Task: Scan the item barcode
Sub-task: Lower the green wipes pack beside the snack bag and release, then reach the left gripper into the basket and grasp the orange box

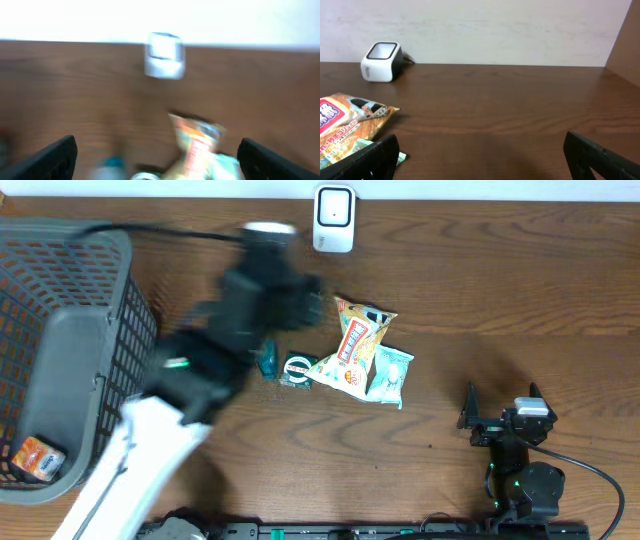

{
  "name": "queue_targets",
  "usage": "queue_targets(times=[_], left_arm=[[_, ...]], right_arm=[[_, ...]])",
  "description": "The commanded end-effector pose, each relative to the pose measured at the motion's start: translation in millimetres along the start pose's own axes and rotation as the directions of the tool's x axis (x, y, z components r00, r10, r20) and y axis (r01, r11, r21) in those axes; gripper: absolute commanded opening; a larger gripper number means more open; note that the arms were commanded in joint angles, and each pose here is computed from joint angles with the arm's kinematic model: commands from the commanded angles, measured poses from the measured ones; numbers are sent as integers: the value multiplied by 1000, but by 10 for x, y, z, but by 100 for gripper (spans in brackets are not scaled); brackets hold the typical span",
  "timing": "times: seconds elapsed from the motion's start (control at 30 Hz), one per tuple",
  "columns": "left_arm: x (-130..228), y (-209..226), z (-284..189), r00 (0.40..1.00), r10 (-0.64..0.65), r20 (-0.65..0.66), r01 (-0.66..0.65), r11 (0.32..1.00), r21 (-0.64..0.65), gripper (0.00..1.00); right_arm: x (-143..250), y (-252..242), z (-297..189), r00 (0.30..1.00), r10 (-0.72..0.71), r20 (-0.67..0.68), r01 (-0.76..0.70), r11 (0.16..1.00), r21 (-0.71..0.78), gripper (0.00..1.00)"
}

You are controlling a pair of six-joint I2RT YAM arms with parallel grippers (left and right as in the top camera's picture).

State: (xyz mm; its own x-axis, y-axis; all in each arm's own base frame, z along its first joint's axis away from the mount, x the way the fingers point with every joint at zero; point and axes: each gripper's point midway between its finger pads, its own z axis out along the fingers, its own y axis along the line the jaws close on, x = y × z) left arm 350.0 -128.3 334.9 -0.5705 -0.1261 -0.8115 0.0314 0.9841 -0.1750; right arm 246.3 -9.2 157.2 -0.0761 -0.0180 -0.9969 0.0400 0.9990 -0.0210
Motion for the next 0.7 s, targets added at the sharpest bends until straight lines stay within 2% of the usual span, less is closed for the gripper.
queue_targets(times=[0.0,0.1,0.17,0.33,0.5,0.6,0.67], left_arm=[[-194,833,-210,977,-196,84,209,958,-194,95],[-167,1535,-439,918,-363,158,396,854,-339,95],[-81,1960,-580,867,-453,209,497,755,-427,95],[346,2754,-817,692,-646,323,683,439,-584,95],[1050,3309,-908,485,-769,416,720,82,-689,95],[1452,3498,-893,391,-800,456,692,-71,-718,95],[1683,3617,-857,345,-808,479,670,-145,-728,95]], right_arm=[[3,45,-2,1000,-16,2,16,1000,-20,99],[3,45,-2,1000,-16,2,16,1000,-20,99],[3,45,-2,1000,-16,2,16,1000,-20,99],[3,45,-2,1000,-16,2,16,1000,-20,99],[3,45,-2,1000,-16,2,16,1000,-20,99],[3,45,-2,1000,-16,2,16,1000,-20,99],[3,45,-2,1000,-16,2,16,1000,-20,99]])
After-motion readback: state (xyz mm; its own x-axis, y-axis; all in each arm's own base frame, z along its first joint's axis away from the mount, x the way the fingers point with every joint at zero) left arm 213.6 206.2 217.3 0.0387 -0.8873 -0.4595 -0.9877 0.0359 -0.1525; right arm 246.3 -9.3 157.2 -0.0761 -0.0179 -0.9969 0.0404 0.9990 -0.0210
